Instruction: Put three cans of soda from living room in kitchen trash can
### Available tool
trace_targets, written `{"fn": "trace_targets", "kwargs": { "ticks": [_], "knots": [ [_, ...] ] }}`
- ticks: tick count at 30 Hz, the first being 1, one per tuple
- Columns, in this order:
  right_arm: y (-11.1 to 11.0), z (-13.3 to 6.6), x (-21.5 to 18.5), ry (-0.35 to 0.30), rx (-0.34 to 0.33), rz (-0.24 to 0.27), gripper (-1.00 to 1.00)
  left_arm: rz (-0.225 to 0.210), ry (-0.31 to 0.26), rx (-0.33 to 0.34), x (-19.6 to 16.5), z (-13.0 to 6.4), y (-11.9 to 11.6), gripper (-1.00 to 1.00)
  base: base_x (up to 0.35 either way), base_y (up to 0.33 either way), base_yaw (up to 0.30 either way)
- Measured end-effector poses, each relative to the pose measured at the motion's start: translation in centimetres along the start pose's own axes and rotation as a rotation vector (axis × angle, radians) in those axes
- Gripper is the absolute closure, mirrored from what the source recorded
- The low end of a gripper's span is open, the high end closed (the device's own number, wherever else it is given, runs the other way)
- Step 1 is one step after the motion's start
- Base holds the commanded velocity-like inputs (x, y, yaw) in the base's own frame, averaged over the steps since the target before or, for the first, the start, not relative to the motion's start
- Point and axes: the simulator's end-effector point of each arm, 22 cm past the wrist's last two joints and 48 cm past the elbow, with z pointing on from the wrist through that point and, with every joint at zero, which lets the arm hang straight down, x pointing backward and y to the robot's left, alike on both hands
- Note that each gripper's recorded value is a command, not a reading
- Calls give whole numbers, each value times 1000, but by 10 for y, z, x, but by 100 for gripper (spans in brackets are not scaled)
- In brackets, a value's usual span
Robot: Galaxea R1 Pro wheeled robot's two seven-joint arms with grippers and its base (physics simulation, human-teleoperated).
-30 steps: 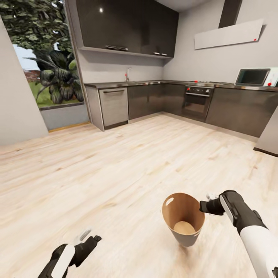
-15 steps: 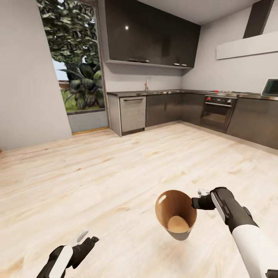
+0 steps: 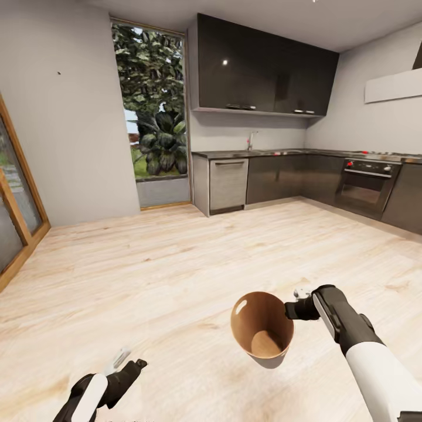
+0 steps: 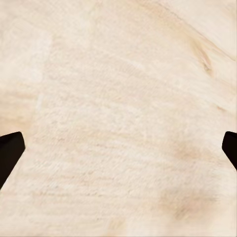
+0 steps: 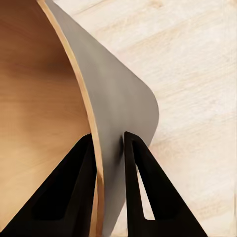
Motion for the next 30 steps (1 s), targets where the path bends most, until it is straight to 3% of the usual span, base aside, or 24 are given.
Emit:
{"fn": "trace_targets", "kwargs": {
  "ticks": [6,11,20,30],
  "knots": [
    [20,-7,-8,6,-41,5,100,-1,0,-1,-6,-9,-8,-100,0,0,196],
    [19,-11,-14,17,-4,-39,100,-1,3,-3,-10,-16,-14,-100,0,0,25],
    [25,-17,-24,17,-13,-46,100,3,12,-9,-12,-22,-20,-100,0,0,14],
    [27,-16,-17,2,-13,-60,100,-5,-11,-30,-9,-18,-9,-100,-44,142,266]
  ]
}}
